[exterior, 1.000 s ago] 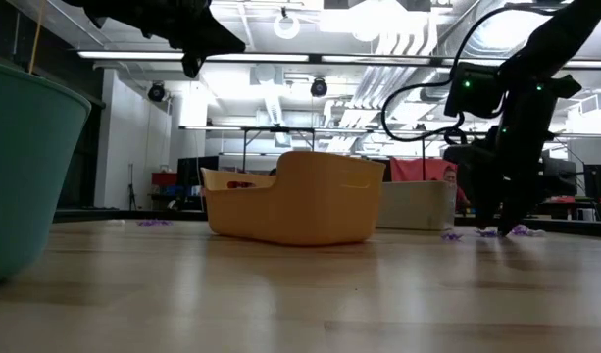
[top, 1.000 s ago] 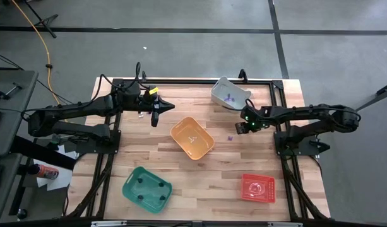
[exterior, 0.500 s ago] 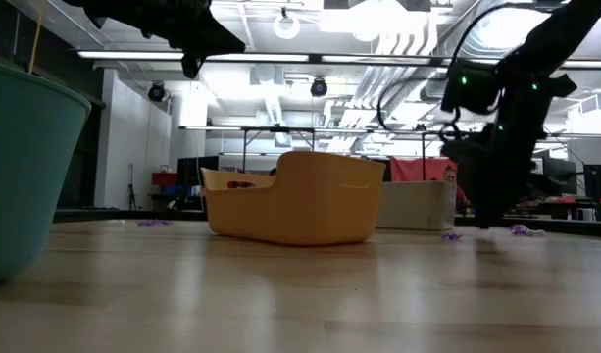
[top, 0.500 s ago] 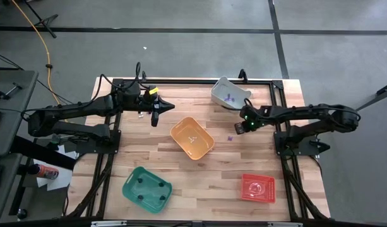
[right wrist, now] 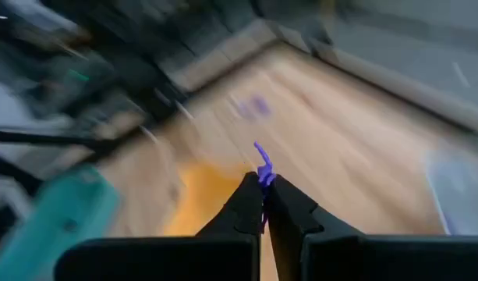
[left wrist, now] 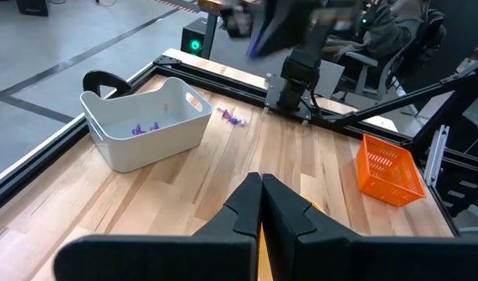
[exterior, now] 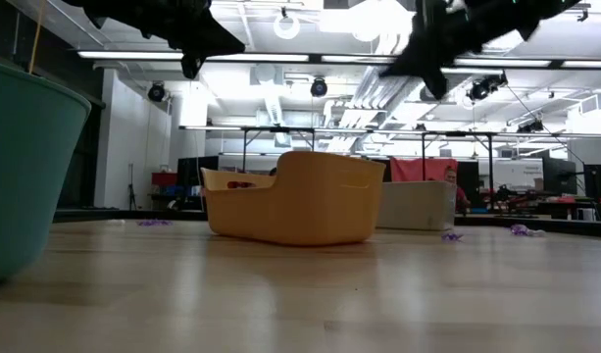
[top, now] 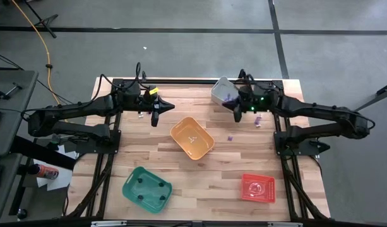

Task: Sort Halloween decoration
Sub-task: Put the purple spider toy into the orange bin

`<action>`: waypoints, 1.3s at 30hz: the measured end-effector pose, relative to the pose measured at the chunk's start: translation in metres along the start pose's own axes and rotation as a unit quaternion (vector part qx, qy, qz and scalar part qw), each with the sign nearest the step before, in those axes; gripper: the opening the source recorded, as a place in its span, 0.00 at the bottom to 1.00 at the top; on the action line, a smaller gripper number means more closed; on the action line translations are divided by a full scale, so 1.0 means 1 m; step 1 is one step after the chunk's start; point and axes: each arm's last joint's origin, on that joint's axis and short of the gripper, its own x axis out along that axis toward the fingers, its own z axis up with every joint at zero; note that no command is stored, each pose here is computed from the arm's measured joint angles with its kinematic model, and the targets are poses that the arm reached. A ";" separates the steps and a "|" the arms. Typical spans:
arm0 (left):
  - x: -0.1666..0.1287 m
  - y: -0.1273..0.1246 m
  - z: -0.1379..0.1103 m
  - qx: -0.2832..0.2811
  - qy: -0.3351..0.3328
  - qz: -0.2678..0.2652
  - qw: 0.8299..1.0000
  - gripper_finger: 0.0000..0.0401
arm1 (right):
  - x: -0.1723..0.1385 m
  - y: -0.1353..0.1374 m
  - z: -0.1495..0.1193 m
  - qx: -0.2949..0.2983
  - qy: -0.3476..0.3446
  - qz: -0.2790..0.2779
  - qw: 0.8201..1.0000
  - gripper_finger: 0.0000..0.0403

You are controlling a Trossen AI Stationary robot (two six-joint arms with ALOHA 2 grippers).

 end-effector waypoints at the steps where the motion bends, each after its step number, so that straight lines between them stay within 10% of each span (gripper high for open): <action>1: 0.000 0.000 0.000 -0.001 0.000 0.000 1.000 0.00 | -0.001 0.006 0.007 -0.022 -0.025 0.023 0.999 0.00; 7: 0.000 0.000 0.000 -0.002 0.000 0.000 1.000 0.00 | -0.003 0.032 0.026 -0.121 -0.110 0.105 0.981 0.00; 23: 0.000 0.000 0.000 -0.004 0.000 0.000 1.000 0.00 | -0.001 0.036 0.023 -0.096 -0.087 0.148 0.980 0.00; 29: 0.000 0.000 0.000 -0.005 0.001 0.000 1.000 0.00 | -0.002 0.053 -0.010 0.047 0.123 0.261 0.956 0.00; 39: 0.000 0.001 -0.006 -0.045 0.032 0.006 0.998 0.00 | -0.056 0.137 -0.109 0.206 0.479 0.203 0.829 0.00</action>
